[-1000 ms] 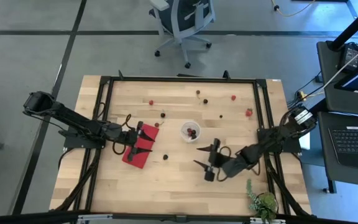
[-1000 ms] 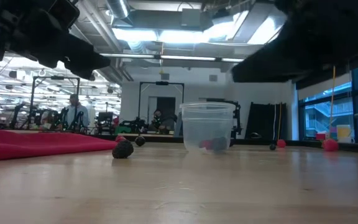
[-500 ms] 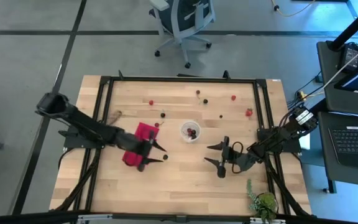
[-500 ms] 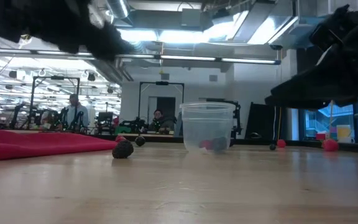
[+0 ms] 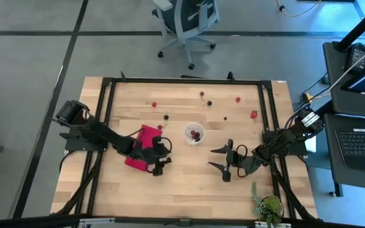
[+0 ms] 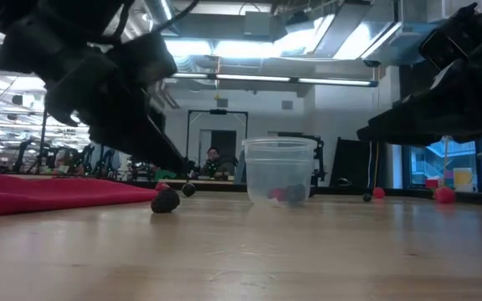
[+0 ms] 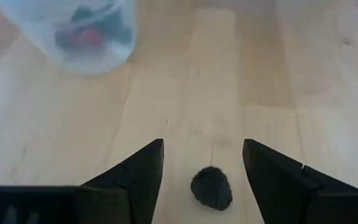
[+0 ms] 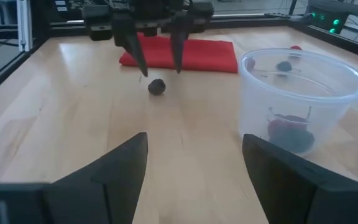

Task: Pick and placing Produce into tupperware
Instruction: Put the blackberries into the transparent bin

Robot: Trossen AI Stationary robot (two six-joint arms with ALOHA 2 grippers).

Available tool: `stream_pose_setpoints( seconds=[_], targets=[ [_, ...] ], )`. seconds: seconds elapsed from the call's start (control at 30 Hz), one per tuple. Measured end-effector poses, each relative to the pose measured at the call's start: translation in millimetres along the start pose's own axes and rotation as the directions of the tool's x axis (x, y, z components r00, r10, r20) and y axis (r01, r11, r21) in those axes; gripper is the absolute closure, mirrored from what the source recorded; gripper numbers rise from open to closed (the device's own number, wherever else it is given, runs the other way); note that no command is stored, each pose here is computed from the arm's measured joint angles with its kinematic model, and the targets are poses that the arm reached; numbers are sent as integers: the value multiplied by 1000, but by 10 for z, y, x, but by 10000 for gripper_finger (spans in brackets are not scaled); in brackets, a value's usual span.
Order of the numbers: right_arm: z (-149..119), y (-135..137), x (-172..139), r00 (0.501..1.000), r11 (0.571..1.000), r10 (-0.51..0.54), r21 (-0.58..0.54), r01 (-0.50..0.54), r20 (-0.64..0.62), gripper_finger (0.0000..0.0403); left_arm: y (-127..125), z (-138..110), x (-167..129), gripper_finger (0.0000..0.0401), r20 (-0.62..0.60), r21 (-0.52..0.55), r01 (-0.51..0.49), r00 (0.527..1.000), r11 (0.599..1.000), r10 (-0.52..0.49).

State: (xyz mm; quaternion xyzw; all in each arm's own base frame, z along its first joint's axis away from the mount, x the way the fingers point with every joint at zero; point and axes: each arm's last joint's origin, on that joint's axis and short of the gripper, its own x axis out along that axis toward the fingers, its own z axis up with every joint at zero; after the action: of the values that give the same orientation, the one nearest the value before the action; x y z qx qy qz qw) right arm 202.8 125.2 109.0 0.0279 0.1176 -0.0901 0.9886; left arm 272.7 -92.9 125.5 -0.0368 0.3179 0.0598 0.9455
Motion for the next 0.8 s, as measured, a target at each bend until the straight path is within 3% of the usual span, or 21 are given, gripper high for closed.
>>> stream_pose_setpoints(
  seconds=[0.13,0.8],
  targets=[
    [1,0,2,1000,1000,1,-7,-1,0,139,-32,-67,36,190,-21,-44,-7,1000,999,6],
    [1,-3,6,1000,999,-2,-33,2,-1,139,-48,-269,190,199,-71,-32,-81,994,996,79]
  ],
)
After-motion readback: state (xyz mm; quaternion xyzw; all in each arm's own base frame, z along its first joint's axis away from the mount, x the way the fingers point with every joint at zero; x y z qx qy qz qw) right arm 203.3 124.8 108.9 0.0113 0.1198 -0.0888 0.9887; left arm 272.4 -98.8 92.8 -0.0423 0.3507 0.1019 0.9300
